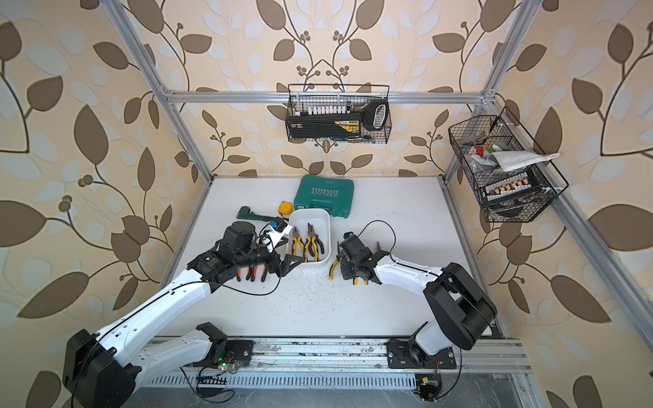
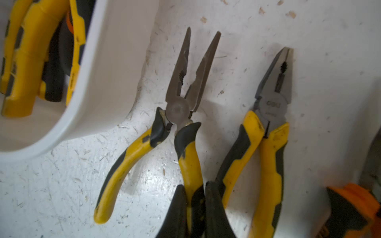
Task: Take the pliers out of the storage box
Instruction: Place the pliers at the center of the board.
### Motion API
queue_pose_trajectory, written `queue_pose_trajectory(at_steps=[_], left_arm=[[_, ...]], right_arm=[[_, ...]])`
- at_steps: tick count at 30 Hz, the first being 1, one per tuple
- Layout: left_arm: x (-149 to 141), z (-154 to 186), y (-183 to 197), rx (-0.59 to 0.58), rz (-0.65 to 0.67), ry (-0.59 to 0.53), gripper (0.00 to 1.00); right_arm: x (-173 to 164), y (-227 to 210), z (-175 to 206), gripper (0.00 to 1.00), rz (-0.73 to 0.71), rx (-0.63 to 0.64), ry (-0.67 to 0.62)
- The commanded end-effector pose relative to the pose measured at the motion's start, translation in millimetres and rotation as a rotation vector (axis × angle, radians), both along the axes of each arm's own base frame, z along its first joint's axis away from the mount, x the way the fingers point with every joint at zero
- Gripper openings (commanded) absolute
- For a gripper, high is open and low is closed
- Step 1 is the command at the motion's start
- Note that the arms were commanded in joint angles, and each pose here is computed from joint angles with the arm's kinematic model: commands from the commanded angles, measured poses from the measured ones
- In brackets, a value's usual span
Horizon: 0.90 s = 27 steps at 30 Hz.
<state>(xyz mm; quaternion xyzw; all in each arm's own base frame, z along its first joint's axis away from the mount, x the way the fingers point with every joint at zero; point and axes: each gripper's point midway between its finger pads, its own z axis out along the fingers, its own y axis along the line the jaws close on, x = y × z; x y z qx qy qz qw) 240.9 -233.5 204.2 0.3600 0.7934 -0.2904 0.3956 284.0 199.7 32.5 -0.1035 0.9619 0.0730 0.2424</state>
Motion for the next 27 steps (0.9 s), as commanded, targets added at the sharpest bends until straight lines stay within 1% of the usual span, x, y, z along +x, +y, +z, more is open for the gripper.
queue_pose_trajectory(at_steps=[1, 5, 6, 13, 16, 19, 20, 23, 24, 25, 27], left_arm=[[2, 18, -3, -0.029, -0.006, -0.058, 0.99], [2, 18, -3, -0.026, -0.006, -0.059, 0.99], [2, 18, -3, -0.025, -0.004, -0.060, 0.99], [4, 15, -3, -0.017, -0.002, -0.057, 0.99], [4, 14, -3, -0.012, -0.001, -0.053, 0.99], [5, 15, -2, -0.011, 0.003, -0.062, 0.99], [5, 16, -2, -0.011, 0.005, -0.065, 0.99], [7, 18, 1, -0.013, 0.024, -0.084, 0.99], [8, 17, 3, -0.009, 0.040, -0.087, 0.99], [11, 16, 6, -0.005, 0.070, -0.087, 0.99], [19, 15, 14, -0.002, 0.148, -0.079, 0.99]], right_arm=[[11, 14, 3, 0.00, -0.027, 0.026, -0.030], [10, 14, -2, 0.00, -0.036, 0.024, -0.019], [9, 13, -1, 0.02, -0.037, 0.025, -0.017], [0, 14, 9, 0.41, -0.034, 0.084, -0.019], [-3, 11, 14, 0.52, -0.038, 0.091, -0.028], [-5, 8, 15, 0.59, -0.048, 0.087, -0.031], [-4, 8, 17, 0.64, -0.053, 0.090, -0.038], [-5, 16, 28, 0.70, -0.035, 0.100, -0.079], [-3, 15, 33, 0.74, -0.038, 0.103, -0.094], [-1, 15, 39, 0.75, -0.041, 0.108, -0.110], [3, 16, 53, 0.81, -0.045, 0.127, -0.149]])
